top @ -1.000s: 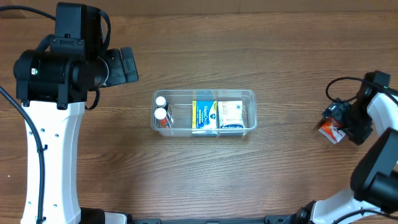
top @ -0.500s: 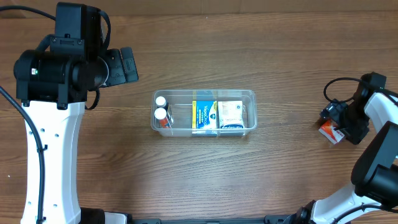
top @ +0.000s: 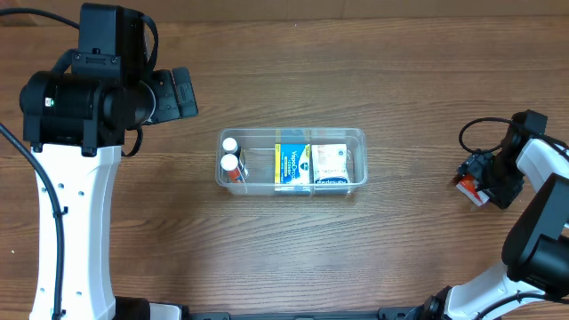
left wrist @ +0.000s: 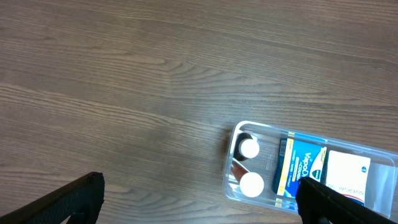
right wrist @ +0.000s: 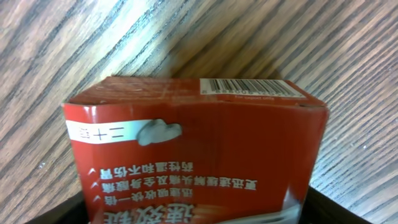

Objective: Pack container
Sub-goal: 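Lift the red box with the right gripper off the table, then carry the red box over the container's right end and lower it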

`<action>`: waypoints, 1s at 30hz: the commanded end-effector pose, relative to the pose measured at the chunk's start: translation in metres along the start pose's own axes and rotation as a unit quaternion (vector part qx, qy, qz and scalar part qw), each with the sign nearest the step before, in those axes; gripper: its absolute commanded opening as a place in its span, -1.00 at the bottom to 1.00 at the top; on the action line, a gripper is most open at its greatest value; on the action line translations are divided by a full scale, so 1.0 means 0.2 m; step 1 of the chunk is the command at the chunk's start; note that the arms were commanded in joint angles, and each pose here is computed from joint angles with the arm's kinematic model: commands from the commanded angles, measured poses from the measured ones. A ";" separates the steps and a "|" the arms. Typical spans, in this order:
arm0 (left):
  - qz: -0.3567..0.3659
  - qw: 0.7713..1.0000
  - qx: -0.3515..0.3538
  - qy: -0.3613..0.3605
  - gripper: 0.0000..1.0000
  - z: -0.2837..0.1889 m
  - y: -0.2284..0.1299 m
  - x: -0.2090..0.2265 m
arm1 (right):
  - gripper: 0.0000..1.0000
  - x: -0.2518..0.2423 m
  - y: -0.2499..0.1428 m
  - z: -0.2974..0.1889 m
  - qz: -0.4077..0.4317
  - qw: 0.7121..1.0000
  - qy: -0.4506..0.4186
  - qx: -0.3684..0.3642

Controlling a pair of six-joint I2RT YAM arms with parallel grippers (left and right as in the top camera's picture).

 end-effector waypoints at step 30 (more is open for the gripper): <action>-0.005 1.000 -0.004 0.004 1.00 0.01 0.01 0.00 | 0.39 0.88 -0.52 -1.14 -0.310 0.911 0.168 -0.213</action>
Point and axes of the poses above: each gripper's point midway between its finger pads, its own z axis out along the fingers, its own x axis along the line the jaws close on, y = z × x, the point moved 10 cm from there along -z, back along the fingers, and after that the axes turned 14 degrees about -z, right-handed, at the moved point
